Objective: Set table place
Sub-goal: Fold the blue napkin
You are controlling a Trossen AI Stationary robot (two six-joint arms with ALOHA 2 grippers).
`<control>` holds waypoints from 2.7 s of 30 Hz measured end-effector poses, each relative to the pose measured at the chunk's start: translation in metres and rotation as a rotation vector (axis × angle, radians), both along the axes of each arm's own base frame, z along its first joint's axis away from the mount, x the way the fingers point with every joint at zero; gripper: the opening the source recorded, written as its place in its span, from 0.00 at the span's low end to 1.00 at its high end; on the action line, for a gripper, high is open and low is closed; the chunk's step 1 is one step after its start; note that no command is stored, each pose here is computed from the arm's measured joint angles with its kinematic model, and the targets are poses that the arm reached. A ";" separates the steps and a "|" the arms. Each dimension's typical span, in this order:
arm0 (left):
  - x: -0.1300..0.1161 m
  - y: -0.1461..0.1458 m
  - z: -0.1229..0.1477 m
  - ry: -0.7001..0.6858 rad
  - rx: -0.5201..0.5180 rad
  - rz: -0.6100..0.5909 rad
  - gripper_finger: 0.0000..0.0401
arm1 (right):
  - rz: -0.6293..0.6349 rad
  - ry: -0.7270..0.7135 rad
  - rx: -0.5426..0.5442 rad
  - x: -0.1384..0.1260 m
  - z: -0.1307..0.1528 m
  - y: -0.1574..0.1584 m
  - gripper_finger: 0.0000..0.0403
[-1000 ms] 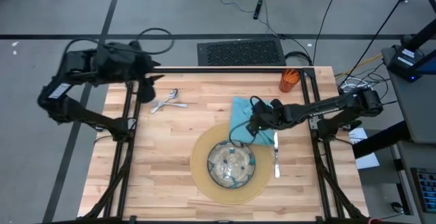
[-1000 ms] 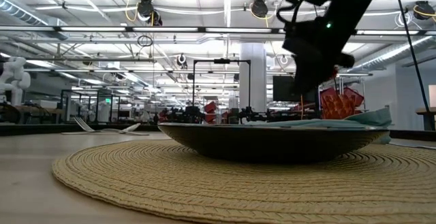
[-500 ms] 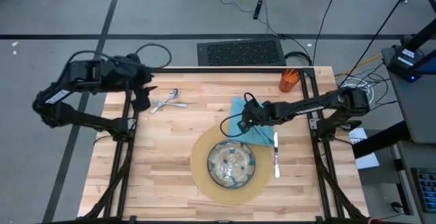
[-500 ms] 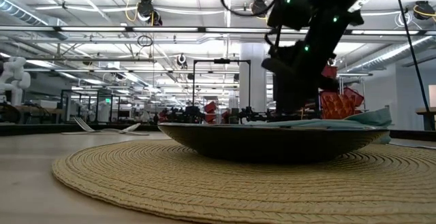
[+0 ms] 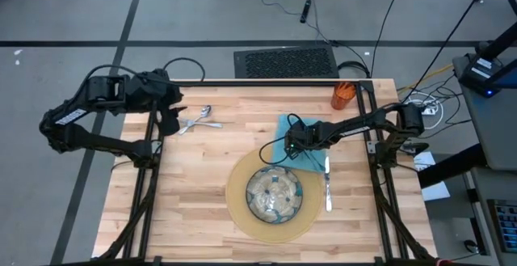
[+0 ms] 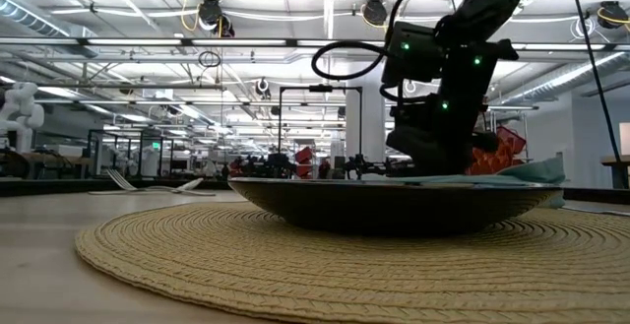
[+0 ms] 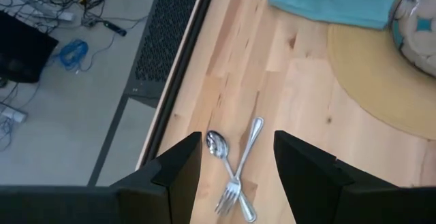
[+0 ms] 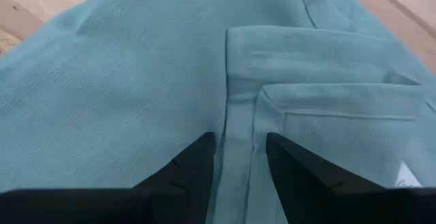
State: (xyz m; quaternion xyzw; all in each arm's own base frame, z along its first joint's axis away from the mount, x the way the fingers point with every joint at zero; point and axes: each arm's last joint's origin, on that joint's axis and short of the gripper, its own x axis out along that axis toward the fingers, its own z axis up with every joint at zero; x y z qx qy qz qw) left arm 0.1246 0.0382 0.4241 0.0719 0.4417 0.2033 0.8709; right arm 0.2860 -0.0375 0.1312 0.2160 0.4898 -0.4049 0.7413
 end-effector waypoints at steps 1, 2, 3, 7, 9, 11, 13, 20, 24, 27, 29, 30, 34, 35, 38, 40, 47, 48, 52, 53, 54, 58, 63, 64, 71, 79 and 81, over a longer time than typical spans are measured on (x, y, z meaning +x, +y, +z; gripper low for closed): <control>0.000 0.000 0.000 -0.003 -0.003 -0.002 0.42 | 0.004 0.001 -0.006 0.000 0.000 0.000 0.32; 0.000 0.000 0.000 -0.005 -0.005 -0.004 0.42 | 0.008 0.004 -0.011 0.000 0.000 0.000 0.31; 0.000 0.000 0.000 -0.007 -0.004 -0.004 0.42 | 0.012 0.008 -0.015 0.000 0.001 0.000 0.30; 0.001 0.000 0.001 -0.011 -0.004 -0.004 0.42 | 0.029 0.016 -0.021 0.000 0.001 0.000 0.23; 0.001 0.000 0.001 -0.010 -0.004 -0.004 0.42 | 0.043 0.016 -0.022 0.000 0.003 0.000 0.20; 0.001 0.000 0.001 -0.010 -0.004 -0.004 0.42 | 0.048 0.005 -0.025 0.000 0.007 0.000 0.17; 0.001 0.000 0.000 -0.010 -0.004 -0.004 0.42 | 0.057 -0.011 -0.032 -0.001 0.012 0.000 0.16; 0.001 0.000 0.000 -0.011 -0.005 -0.003 0.42 | 0.059 -0.003 -0.040 -0.004 0.018 -0.001 0.16; 0.001 0.000 0.000 -0.011 -0.005 -0.003 0.42 | 0.074 0.020 -0.040 -0.005 0.016 -0.001 0.16; 0.001 0.000 0.000 -0.011 -0.005 -0.003 0.42 | 0.086 0.021 -0.042 -0.005 0.016 -0.001 0.16; 0.001 0.000 0.000 -0.011 -0.005 -0.003 0.42 | 0.088 0.017 -0.042 -0.004 0.016 -0.001 0.16; 0.001 0.000 0.000 -0.011 -0.005 -0.003 0.42 | 0.094 0.017 -0.044 -0.004 0.016 -0.001 0.16; 0.001 0.000 0.000 -0.014 -0.010 0.002 0.42 | 0.104 0.008 -0.049 -0.003 0.017 -0.001 0.23; 0.001 0.000 0.000 -0.020 -0.022 0.005 0.42 | 0.104 0.008 -0.048 -0.003 0.017 -0.001 0.26; 0.003 -0.002 0.000 -0.050 -0.085 -0.018 0.42 | 0.078 0.027 -0.056 -0.005 0.016 -0.003 0.34; 0.009 -0.001 -0.005 -0.077 -0.113 -0.024 0.42 | 0.070 0.048 -0.057 -0.007 0.016 -0.004 0.38; 0.037 0.004 -0.042 -0.096 -0.136 -0.044 0.42 | 0.068 0.054 -0.054 -0.008 0.015 -0.003 0.38; 0.039 0.005 -0.046 -0.094 -0.140 -0.054 0.42 | 0.069 0.056 -0.054 -0.008 0.015 -0.003 0.37; 0.042 0.005 -0.052 -0.086 -0.143 -0.068 0.42 | 0.071 0.057 -0.054 -0.008 0.015 -0.003 0.36; 0.042 0.005 -0.052 -0.085 -0.144 -0.068 0.42 | 0.072 0.053 -0.055 -0.008 0.015 -0.003 0.36; 0.042 0.005 -0.052 -0.086 -0.144 -0.068 0.42 | 0.074 0.048 -0.055 -0.007 0.015 -0.003 0.36; 0.041 0.004 -0.050 -0.108 -0.159 -0.060 0.42 | 0.084 0.062 -0.027 -0.003 0.005 -0.003 0.36; 0.041 0.003 -0.050 -0.114 -0.169 -0.071 0.42 | 0.077 0.095 -0.042 0.001 -0.009 -0.003 0.36; 0.042 0.002 -0.051 -0.116 -0.168 -0.075 0.42 | 0.076 0.096 -0.046 0.001 -0.009 -0.003 0.35; 0.045 0.002 -0.056 -0.119 -0.168 -0.079 0.42 | 0.105 0.073 -0.066 0.002 -0.004 -0.002 0.13; 0.057 0.005 -0.076 -0.157 -0.162 -0.080 0.42 | 0.130 0.079 -0.063 0.001 -0.002 -0.002 0.01; 0.065 0.005 -0.091 -0.155 -0.181 -0.082 0.42 | 0.132 0.079 -0.064 0.001 -0.002 -0.001 0.01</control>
